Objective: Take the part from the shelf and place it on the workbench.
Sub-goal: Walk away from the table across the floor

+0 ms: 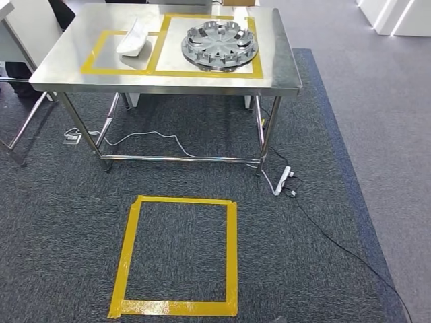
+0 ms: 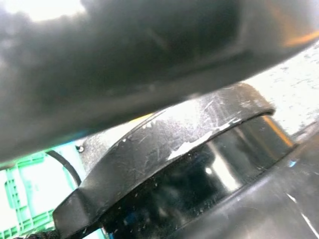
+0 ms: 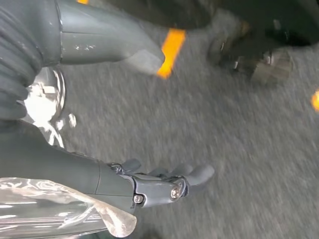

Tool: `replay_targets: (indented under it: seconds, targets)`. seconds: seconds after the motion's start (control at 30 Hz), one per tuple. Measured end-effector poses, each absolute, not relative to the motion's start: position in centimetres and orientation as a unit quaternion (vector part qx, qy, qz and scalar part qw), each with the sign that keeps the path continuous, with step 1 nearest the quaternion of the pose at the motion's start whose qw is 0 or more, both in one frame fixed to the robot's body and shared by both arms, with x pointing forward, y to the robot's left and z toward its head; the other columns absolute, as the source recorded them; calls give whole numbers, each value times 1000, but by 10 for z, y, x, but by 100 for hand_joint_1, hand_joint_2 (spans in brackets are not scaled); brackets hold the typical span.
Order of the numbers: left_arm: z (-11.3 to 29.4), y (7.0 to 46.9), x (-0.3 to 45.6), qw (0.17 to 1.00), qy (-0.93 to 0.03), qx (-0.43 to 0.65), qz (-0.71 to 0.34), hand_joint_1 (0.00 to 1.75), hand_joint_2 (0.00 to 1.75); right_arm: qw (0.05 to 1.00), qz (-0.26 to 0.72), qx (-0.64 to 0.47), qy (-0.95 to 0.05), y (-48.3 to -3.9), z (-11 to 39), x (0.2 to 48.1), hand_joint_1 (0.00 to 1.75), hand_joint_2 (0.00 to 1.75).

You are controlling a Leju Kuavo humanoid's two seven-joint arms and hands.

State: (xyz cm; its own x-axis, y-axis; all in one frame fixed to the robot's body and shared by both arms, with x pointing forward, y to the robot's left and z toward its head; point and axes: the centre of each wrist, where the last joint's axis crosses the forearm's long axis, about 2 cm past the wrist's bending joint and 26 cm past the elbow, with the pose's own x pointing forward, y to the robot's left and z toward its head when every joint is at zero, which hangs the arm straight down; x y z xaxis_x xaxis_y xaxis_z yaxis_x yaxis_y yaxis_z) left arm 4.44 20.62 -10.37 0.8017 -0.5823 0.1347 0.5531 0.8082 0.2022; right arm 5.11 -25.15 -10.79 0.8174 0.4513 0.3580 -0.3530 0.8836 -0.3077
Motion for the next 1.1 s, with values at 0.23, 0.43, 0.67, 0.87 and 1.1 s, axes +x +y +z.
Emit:
replay_targets:
  seconds: [0.23, 0.43, 0.67, 0.87, 1.1]
  targets:
    - [-103, 202, 46, 944, -102, 79, -303, 0, 0, 952, 193, -103, -216, -259, -108, 53, 0, 175]
    - [-102, 201, 46, 943, -110, 78, -303, 0, 0, 955, 172, -100, -219, -260, -108, 56, 0, 175]
    - [-103, 201, 44, 943, -110, 78, -303, 0, 0, 958, 164, -99, -215, -261, -109, 53, 0, 175]
    - [-103, 202, 44, 941, -123, 85, -305, 0, 0, 963, 135, -96, -211, -261, -109, 51, 0, 175]
    - [-102, 199, 41, 940, -129, 86, -305, 0, 0, 968, 111, -93, -207, -264, -110, 48, 0, 0]
